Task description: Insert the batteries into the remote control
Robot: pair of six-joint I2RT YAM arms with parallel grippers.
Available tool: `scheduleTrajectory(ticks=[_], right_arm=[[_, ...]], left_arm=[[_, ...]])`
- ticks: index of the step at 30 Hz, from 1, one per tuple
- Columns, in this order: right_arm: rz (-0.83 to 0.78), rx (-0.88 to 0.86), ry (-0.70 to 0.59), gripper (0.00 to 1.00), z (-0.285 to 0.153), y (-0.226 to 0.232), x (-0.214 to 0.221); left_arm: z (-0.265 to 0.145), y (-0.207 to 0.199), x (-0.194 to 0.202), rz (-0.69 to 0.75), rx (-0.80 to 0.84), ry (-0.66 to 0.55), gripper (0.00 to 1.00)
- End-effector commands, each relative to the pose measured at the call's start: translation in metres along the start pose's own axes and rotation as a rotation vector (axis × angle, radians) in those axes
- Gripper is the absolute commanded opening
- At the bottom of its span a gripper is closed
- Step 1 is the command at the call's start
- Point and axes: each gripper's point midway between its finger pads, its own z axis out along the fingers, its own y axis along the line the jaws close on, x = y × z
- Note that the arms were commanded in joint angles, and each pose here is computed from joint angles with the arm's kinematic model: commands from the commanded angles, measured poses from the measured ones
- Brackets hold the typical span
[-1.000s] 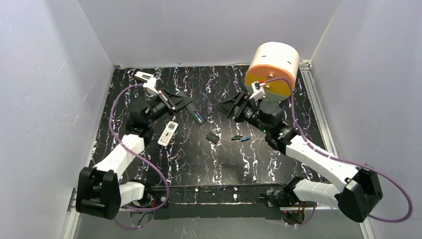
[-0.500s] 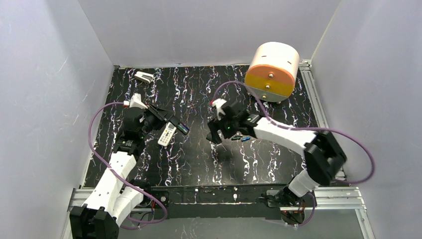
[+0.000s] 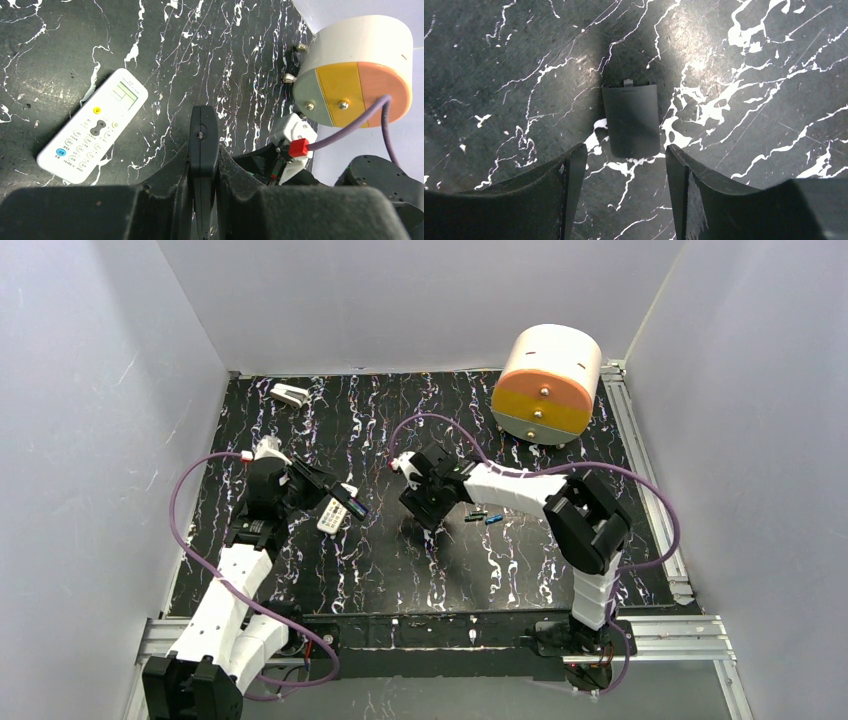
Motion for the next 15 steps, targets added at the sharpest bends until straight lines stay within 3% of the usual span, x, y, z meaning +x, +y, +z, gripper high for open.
scheduleTrajectory(ticks=[1,9,15], right_arm=[[-0.043,0.008,0.028,0.67,0.003,-0.002,-0.006],[-0.055,0.002,0.089,0.64,0.016,-0.002,0.007],[-0.05,-0.007,0.167,0.5,0.026,0.0,0.021]], left_arm=[[-0.002,-0.01,-0.011,0.002,0.03,-0.017,0.0],[0.0,-0.007,-0.009,0.0,0.036,-0.01,0.0],[0.001,-0.008,-0.007,-0.005,0.041,-0.001,0.0]])
